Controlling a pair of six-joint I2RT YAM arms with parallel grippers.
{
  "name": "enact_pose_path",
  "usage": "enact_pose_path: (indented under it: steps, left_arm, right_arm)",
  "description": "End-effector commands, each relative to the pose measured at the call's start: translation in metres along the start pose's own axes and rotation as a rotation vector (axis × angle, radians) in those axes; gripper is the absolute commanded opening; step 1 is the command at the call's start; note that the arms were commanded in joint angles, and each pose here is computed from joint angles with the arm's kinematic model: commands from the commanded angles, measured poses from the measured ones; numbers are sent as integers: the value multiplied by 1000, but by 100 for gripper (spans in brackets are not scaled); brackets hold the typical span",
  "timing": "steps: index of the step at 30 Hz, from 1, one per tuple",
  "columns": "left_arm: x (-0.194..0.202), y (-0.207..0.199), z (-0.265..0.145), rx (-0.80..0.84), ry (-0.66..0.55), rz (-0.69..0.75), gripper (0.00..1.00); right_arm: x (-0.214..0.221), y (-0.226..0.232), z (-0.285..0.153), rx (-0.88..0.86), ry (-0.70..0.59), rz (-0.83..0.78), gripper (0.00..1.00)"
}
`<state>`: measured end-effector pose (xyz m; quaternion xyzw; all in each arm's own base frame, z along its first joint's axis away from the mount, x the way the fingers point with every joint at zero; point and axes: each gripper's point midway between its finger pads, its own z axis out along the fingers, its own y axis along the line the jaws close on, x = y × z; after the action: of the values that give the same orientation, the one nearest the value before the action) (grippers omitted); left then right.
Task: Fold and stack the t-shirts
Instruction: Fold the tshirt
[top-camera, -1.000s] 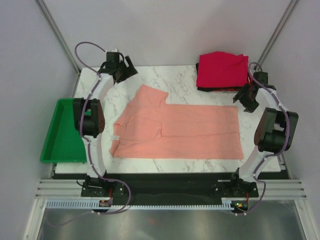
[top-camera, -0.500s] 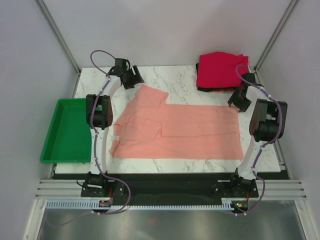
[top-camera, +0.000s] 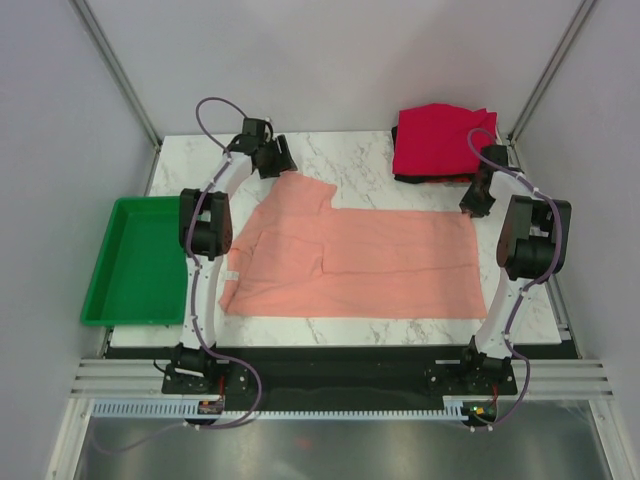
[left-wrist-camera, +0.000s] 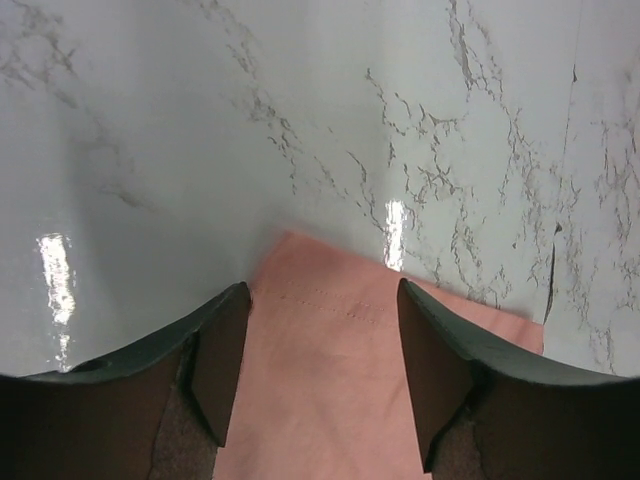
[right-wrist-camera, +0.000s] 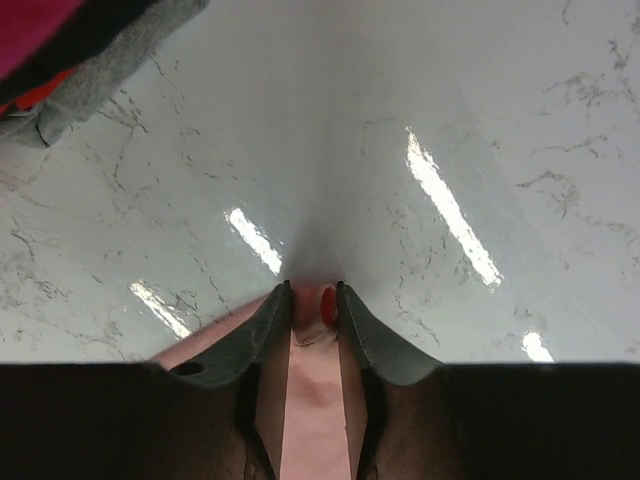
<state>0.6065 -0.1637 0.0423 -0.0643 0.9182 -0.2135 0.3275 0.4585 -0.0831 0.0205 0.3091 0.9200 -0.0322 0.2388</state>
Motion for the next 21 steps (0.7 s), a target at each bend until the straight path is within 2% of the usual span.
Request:
enact_pose_path:
  steps: [1, 2, 4, 6, 7, 9, 10, 11, 17, 19, 21]
  left_arm:
    - [11, 1, 10, -16, 11, 77, 65]
    - [12, 2, 11, -20, 13, 71, 64]
    - [13, -1, 12, -10, 14, 70, 56]
    - [18, -2, 17, -11, 28, 75, 50]
    - [17, -3, 19, -6, 28, 73, 38]
    - [12, -5, 20, -7, 14, 70, 26]
    - [11, -4, 20, -9, 11, 68, 9]
    - [6, -6, 19, -9, -2, 67, 2]
    - [-21, -22, -10, -4, -57, 80, 2]
    - [-38, -35, -35, 7, -96, 94, 2]
    - [-38, -37, -52, -6, -97, 90, 2]
  right_arm:
    - [10, 6, 13, -14, 28, -12, 31]
    - [11, 7, 14, -18, 31, -10, 25]
    - [14, 8, 16, -26, 40, -11, 20]
    - [15, 9, 16, -30, 45, -8, 9]
    - [15, 9, 16, -29, 43, -8, 0]
    - [14, 8, 16, -28, 41, -9, 0]
    - [13, 8, 15, -26, 40, -9, 0]
    - [13, 8, 15, -25, 38, -7, 0]
    - [5, 11, 4, -42, 21, -11, 0]
    - [-1, 13, -5, -54, 6, -15, 0]
    - [-3, 15, -12, -67, 0, -15, 0]
